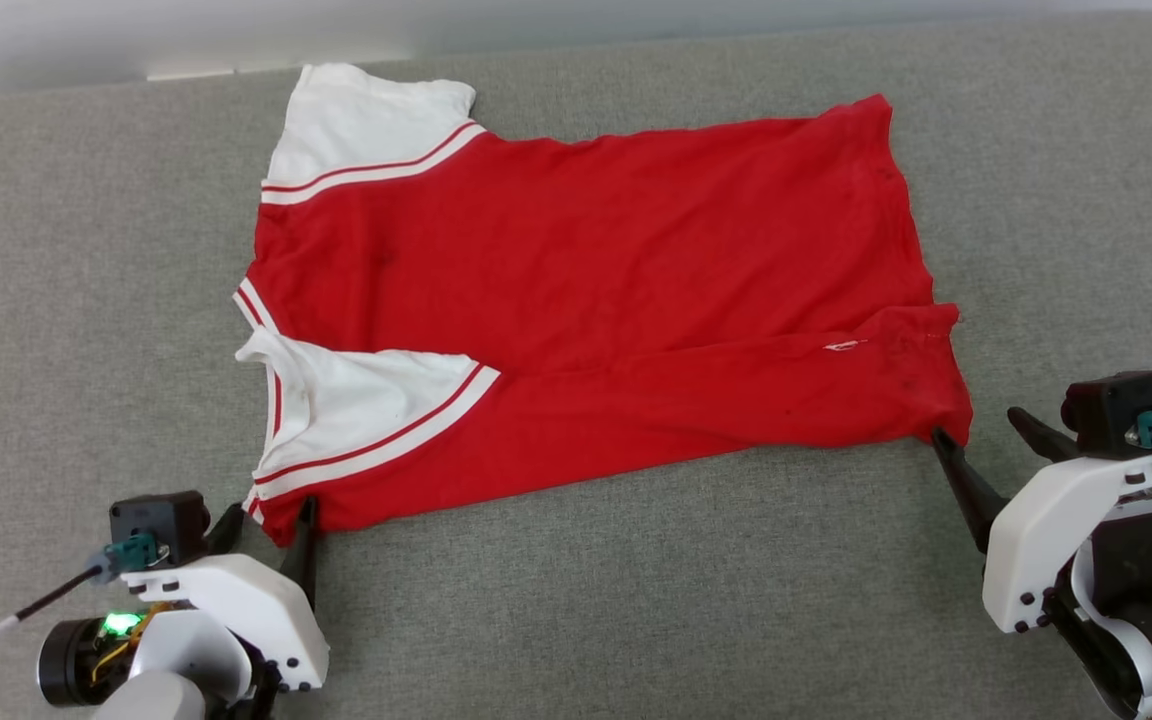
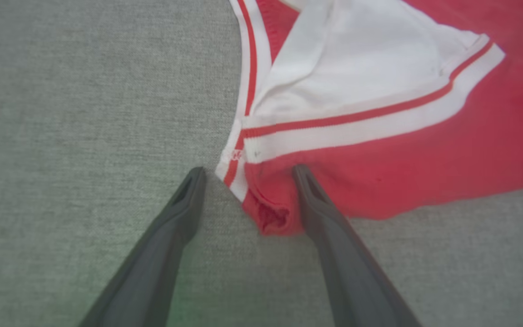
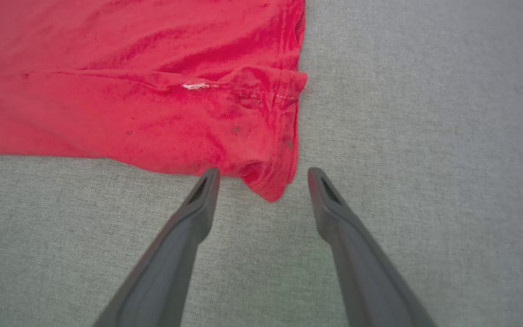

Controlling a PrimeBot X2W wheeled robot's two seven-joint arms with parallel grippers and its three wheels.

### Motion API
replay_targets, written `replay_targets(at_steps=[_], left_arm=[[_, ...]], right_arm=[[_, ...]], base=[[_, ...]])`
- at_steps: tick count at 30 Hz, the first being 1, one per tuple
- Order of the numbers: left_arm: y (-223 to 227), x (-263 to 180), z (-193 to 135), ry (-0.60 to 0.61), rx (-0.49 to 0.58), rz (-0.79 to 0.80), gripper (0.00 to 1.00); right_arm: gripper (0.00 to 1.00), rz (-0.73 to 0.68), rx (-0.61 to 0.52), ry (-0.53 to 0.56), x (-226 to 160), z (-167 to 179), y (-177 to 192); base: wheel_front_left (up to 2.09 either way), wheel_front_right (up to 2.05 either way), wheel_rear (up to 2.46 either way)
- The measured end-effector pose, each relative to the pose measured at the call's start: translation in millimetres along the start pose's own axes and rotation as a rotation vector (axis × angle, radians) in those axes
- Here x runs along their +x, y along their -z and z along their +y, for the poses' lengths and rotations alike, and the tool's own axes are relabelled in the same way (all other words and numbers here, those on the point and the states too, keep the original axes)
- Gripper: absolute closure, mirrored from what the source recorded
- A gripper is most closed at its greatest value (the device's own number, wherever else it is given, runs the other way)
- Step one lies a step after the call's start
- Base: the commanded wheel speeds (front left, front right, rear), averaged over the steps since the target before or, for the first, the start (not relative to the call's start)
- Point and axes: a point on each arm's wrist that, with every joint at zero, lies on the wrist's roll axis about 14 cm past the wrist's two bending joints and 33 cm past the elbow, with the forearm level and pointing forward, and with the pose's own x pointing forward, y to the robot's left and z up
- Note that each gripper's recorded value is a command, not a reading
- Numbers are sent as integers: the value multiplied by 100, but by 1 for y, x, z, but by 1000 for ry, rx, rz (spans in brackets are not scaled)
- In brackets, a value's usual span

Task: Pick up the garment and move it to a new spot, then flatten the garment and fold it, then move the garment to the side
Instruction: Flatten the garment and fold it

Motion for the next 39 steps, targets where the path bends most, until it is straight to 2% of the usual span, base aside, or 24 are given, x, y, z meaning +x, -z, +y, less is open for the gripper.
replay_targets(at_steps=[3, 4, 5, 6, 12, 15, 18, 22, 25, 32, 39], left_arm=[[8, 5, -4, 24, 16, 48, 2], [9, 5, -6, 38, 20, 59, 53], [9, 6, -7, 48, 19, 66, 93], [9, 6, -8, 57, 21, 66, 100], [4, -3, -15, 82, 10, 31, 100], [-4, -12, -16, 90, 17, -16, 100], [-20, -24, -18, 107, 44, -79, 100], [-42, -40, -22, 135, 80, -159, 100], [-50, -50, -28, 165, 100, -194, 100], [-53, -53, -31, 182, 123, -201, 100], [-48, -46, -27, 173, 129, -184, 100]], right_arm=[[0, 8, 1, 5, 3, -2, 2], [0, 8, -1, 6, 4, -3, 2], [0, 4, -3, 7, 4, -3, 0], [0, -1, -5, 7, 4, -3, -1], [0, -4, -41, 20, 1, -9, -7], [0, -2, -15, 21, 2, -11, -9], [0, 47, -69, 47, 2, -21, 0], [0, 51, -14, 36, 7, -14, -2], [0, 93, -26, 37, 12, -14, 5], [0, 177, -31, 48, 28, -16, 20], [0, 254, -4, -7, 51, 1, 36]], base=[[0, 0, 0], [0, 0, 0], [0, 0, 0], [0, 0, 0], [0, 0, 0], [0, 0, 0], [0, 0, 0], [0, 0, 0], [0, 0, 0], [0, 0, 0], [0, 0, 0]])
